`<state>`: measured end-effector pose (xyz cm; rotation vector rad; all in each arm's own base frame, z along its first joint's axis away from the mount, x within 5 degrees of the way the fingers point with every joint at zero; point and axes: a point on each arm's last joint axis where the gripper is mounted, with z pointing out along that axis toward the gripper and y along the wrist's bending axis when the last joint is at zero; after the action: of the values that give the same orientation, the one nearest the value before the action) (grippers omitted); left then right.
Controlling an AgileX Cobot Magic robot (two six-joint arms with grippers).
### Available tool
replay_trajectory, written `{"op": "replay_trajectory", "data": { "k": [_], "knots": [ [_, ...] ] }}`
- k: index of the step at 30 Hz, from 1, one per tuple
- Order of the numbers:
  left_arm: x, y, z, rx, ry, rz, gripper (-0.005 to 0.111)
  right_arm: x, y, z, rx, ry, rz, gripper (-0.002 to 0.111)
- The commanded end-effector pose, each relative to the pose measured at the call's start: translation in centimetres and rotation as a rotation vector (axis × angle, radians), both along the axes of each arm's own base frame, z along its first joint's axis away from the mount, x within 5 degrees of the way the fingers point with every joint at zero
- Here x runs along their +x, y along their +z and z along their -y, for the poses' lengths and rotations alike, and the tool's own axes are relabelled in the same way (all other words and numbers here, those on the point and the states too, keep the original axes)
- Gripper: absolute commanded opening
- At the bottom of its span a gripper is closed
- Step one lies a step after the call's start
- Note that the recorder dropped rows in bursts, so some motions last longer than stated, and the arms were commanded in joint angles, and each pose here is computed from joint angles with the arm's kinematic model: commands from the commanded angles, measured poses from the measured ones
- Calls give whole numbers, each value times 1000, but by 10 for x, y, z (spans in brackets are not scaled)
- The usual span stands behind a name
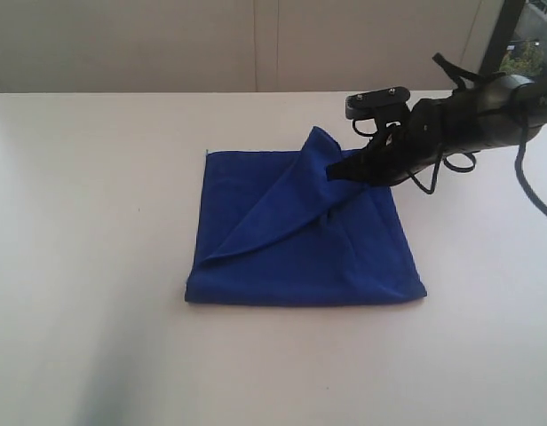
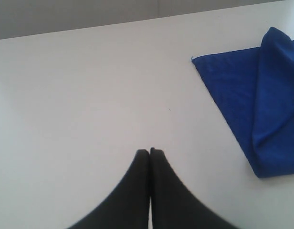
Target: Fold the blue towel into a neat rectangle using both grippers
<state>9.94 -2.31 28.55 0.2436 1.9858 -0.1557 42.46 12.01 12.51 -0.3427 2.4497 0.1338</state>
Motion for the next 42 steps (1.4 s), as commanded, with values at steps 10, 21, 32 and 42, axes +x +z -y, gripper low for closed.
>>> {"op": "replay_trajectory", "data": {
  "k": [10,21,32,42],
  "knots": [
    [-1,-2,0,-9,-1,-4,0,-14,3,-46,-39,159,-4,0],
    [-1,-2,0,-9,-1,-4,0,-8,32,-25,-16,86,-28,7],
    [-1,-2,0,-9,-1,-4,0,6,1,0,-20,17,-44,28],
    [-1,-2,0,-9,-1,-4,0,6,-4,-1,-19,15,-49,1]
  ]
}}
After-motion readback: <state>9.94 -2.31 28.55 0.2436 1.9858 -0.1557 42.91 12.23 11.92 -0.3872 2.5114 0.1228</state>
